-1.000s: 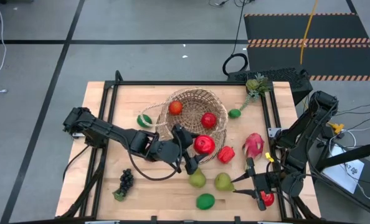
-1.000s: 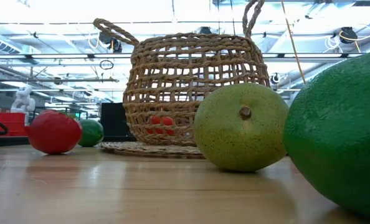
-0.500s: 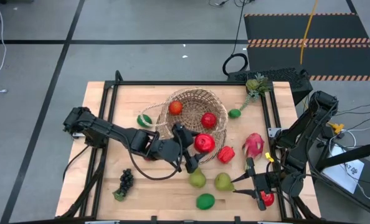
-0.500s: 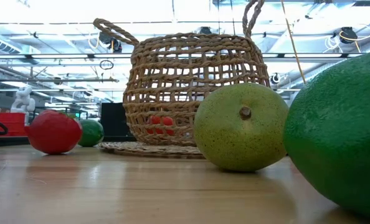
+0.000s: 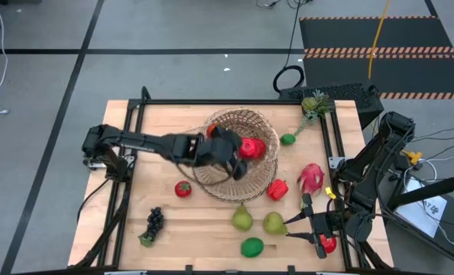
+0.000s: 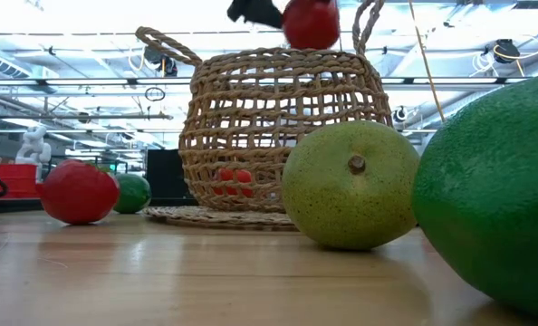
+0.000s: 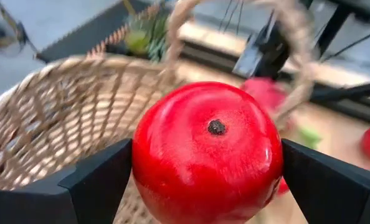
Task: Build produce basket
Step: Put the left red apple into the basket, then put the red apple into the basket
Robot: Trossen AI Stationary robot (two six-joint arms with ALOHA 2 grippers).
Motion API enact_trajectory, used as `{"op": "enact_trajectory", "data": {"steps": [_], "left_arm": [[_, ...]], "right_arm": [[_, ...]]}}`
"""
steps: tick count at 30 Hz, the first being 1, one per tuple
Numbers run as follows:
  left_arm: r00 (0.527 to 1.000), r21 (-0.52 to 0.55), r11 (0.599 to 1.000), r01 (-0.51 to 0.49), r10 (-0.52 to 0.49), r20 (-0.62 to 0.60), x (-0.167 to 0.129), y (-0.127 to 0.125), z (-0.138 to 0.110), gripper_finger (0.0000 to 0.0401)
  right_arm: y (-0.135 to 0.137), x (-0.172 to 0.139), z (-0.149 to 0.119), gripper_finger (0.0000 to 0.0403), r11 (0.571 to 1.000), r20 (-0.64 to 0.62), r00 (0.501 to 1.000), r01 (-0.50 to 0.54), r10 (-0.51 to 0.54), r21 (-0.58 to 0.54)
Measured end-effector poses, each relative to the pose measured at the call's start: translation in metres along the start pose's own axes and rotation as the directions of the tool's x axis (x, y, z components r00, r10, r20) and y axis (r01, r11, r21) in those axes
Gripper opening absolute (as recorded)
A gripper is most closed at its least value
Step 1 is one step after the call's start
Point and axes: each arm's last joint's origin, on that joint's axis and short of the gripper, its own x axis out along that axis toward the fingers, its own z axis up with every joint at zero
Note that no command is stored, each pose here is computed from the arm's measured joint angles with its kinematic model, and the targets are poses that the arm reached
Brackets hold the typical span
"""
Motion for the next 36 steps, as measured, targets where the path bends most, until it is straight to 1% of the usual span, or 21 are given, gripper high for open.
{"op": "enact_trajectory", "data": {"steps": [5,9,16,21,24,31,36], "left_arm": [[0.988,-0.011,0.999,-0.044,0.041,-0.152,0.016,0.031,-0.006,0.0388],[0.975,-0.032,0.997,-0.063,0.055,-0.215,0.023,0.043,-0.009,0.0388],[0.961,-0.016,0.999,-0.047,0.041,-0.274,0.026,0.04,-0.017,0.0388],[0.958,-0.01,0.999,-0.034,0.03,-0.284,0.023,0.035,-0.019,0.0398],[0.954,-0.013,1.0,-0.005,0.001,-0.3,0.022,0.033,-0.02,0.0398],[0.953,-0.014,1.0,0.005,-0.009,-0.302,0.022,0.031,-0.021,0.04],[0.963,-0.03,1.0,0.008,-0.016,-0.269,0.022,0.029,-0.018,0.04]], "right_arm": [[0.0,0.0,0.0,0.0148,1.0,0.0,1.0,0.0,0.0,-0.002],[0.0,0.0,0.0,0.0148,1.0,0.0,1.0,0.0,0.0,-0.002],[0.0,0.0,0.0,0.0148,1.0,-0.001,1.0,0.0,0.0,-0.003],[0.0,0.0,0.0,0.0148,1.0,-0.002,1.0,0.0,0.0,-0.005],[0.0,0.0,0.0,0.0148,1.0,-0.002,1.0,0.0,0.0,-0.005],[0.0,0.0,0.0,0.0148,1.0,-0.002,1.0,0.001,-0.001,-0.005],[0.0,0.0,0.0,0.0148,1.0,-0.002,1.0,0.0,0.0,0.002]]}}
